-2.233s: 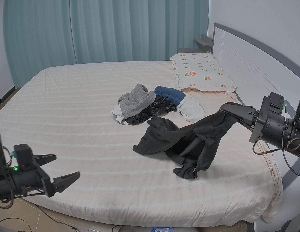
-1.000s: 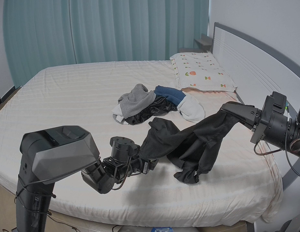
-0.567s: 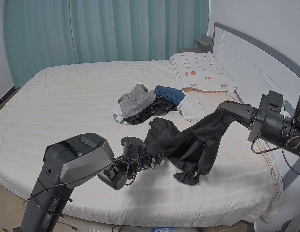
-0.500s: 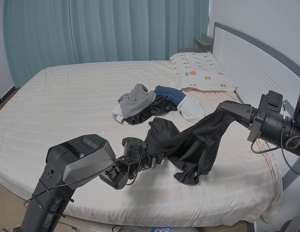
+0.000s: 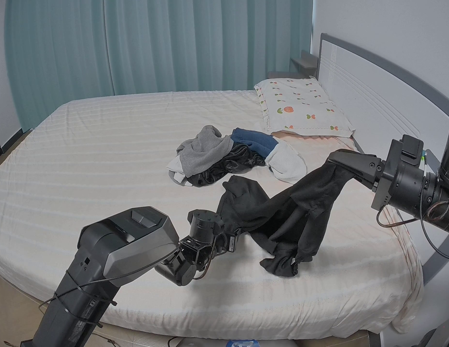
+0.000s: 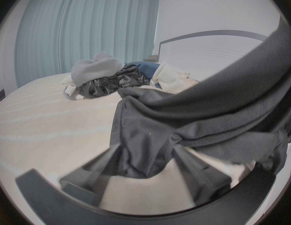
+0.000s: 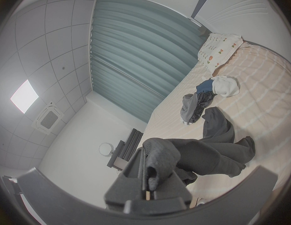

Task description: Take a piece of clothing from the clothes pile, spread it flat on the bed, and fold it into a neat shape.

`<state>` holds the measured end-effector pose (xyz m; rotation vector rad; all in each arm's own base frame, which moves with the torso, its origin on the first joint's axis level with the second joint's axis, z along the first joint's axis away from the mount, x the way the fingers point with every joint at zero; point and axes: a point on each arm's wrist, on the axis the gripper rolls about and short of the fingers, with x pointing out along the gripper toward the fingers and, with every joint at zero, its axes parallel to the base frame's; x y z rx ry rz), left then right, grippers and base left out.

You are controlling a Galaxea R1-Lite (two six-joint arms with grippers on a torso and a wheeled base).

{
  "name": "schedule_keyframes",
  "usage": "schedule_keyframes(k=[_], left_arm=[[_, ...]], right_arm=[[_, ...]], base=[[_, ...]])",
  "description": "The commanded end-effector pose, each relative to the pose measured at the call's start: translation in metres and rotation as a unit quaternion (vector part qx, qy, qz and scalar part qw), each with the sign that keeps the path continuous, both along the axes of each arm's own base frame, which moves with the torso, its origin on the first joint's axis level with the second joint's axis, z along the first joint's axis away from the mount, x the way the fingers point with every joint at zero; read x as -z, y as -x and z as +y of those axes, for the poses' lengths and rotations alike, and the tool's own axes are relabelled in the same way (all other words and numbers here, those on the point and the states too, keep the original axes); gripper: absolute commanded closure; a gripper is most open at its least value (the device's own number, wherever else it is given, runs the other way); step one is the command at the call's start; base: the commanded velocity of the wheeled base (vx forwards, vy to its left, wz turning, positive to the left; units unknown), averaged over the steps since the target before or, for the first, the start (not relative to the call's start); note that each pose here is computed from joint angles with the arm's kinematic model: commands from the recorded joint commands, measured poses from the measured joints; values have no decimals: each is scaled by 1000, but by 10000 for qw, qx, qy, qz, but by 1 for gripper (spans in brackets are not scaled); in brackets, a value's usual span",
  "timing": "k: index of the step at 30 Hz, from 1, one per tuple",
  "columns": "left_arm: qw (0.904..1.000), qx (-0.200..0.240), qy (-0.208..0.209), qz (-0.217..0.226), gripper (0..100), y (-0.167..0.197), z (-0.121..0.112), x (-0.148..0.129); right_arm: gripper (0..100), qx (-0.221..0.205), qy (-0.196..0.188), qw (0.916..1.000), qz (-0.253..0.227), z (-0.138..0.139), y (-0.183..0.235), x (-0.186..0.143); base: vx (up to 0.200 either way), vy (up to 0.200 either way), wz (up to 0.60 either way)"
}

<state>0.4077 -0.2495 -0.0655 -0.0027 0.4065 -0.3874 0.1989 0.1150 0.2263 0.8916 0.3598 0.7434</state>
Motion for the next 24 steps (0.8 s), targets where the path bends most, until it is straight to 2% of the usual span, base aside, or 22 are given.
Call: schedule_keyframes(k=[1, 2, 3, 4, 5, 12, 15, 17, 19, 20, 21, 24], left_arm=[[9999, -67, -41, 139, 100, 7, 11, -5], [9999, -67, -41, 139, 100, 7, 11, -5], [9991, -256, 204, 267, 100, 14, 23, -23], [9991, -256, 204, 267, 100, 14, 23, -23], [9982, -354, 376, 312, 100, 19, 27, -37], [9933, -607, 909, 367, 100, 45, 52, -90], [9885, -716, 1299, 301, 100, 66, 66, -129], [9834, -778, 1621, 234, 100, 72, 71, -149], [9672, -943, 2354, 178, 100, 81, 75, -177], [9648, -947, 2448, 165, 100, 82, 75, -182], [9553, -978, 2788, 108, 100, 90, 79, -200], [9527, -1033, 2857, 39, 100, 99, 86, -216]], right_arm=[[100, 3, 16, 10000, 29, 0, -1, 2], [100, 3, 16, 10000, 29, 0, -1, 2], [100, 65, 55, 9999, 103, 0, -7, 6], [100, 65, 55, 9999, 103, 0, -7, 6], [100, 95, 69, 9998, 131, -1, -9, 8], [100, 210, 111, 9995, 201, -2, -21, 13], [100, 256, 93, 9995, 167, 2, -32, 9], [100, 256, 95, 9995, 155, 5, -38, 9], [100, 264, 116, 9993, 227, 10, -49, 13], [100, 272, 126, 9992, 248, 11, -51, 14], [100, 318, 166, 9988, 322, 16, -61, 20], [100, 670, 137, 9974, 210, 25, -81, 18]], base=[[0, 0, 0], [0, 0, 0], [0, 0, 0], [0, 0, 0], [0, 0, 0], [0, 0, 0], [0, 0, 0], [0, 0, 0], [0, 0, 0], [0, 0, 0], [0, 0, 0], [0, 0, 0]])
